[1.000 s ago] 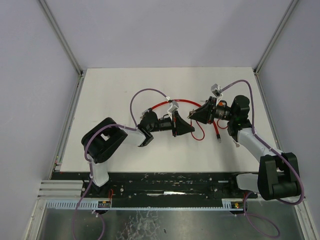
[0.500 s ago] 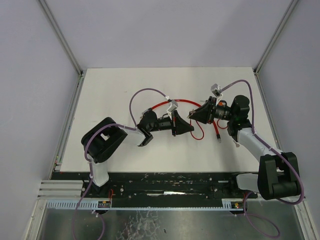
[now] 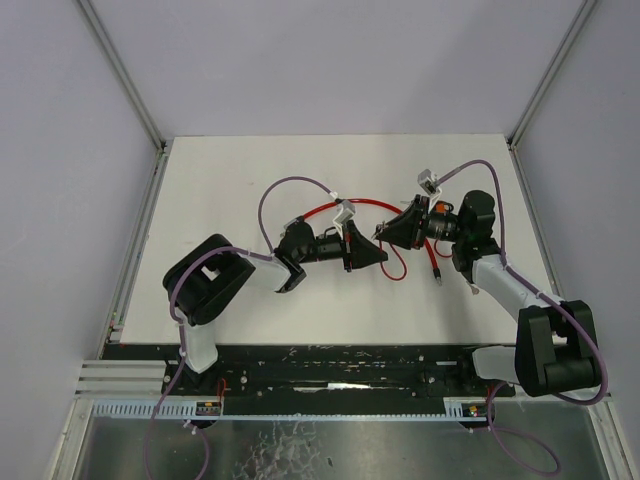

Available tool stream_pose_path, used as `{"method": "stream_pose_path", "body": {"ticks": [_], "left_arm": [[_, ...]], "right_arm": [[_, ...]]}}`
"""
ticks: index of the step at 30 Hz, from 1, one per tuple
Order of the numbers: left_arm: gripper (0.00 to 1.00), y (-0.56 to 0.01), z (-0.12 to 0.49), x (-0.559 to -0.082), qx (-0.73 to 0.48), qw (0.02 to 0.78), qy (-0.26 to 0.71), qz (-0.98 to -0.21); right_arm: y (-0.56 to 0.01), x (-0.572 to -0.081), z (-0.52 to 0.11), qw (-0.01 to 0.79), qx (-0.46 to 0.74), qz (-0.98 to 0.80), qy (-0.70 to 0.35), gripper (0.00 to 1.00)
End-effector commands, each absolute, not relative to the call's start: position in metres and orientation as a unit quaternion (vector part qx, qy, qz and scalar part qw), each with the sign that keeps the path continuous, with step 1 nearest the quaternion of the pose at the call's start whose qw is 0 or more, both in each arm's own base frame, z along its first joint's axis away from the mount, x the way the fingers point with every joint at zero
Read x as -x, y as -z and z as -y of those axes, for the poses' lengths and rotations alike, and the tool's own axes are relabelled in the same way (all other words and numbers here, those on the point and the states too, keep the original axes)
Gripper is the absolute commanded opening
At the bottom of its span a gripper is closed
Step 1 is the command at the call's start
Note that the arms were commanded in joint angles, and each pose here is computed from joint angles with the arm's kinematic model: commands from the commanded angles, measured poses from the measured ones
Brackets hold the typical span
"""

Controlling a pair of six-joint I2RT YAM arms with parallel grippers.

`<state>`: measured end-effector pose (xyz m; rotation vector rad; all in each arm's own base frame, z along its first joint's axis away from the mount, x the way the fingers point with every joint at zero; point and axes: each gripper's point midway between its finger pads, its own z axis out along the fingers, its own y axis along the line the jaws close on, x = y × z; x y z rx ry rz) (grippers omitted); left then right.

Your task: Lock with the key

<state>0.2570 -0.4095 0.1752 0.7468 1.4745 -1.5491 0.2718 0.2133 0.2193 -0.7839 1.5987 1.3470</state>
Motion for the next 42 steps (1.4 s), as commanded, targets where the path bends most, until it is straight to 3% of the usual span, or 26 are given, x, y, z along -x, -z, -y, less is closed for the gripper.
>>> {"method": "stream_pose_path", "body": {"ticks": [1,9,24,33,42], "left_arm": [[0.00,-0.212,0.403,-0.264,-0.289,0.490,0.626,-0.534],[0.00,-0.231,0.389,-0.272,-0.274,0.550,0.612,-0.497],[0.00,-0.279,0.388,-0.273,-0.279,0.596,0.616,-0.434],[0.00,-0.324,0.397,-0.245,-0.370,0.637,0.590,-0.331],[0.00,-0.294,0.428,-0.266,-0.421,0.639,0.565,-0.308]], "right_arm": [[-0.223,-0.271,-0.219,0.446,0.332,-0.633,-0.539,0.00],[-0.217,-0.268,-0.224,0.439,0.343,-0.629,-0.542,0.00],[-0.211,-0.259,-0.229,0.469,0.384,-0.597,-0.526,0.00],[-0.237,-0.251,-0.212,0.500,0.442,-0.565,-0.486,0.00],[-0.215,-0.248,-0.180,0.524,0.489,-0.551,-0.428,0.00]]}}
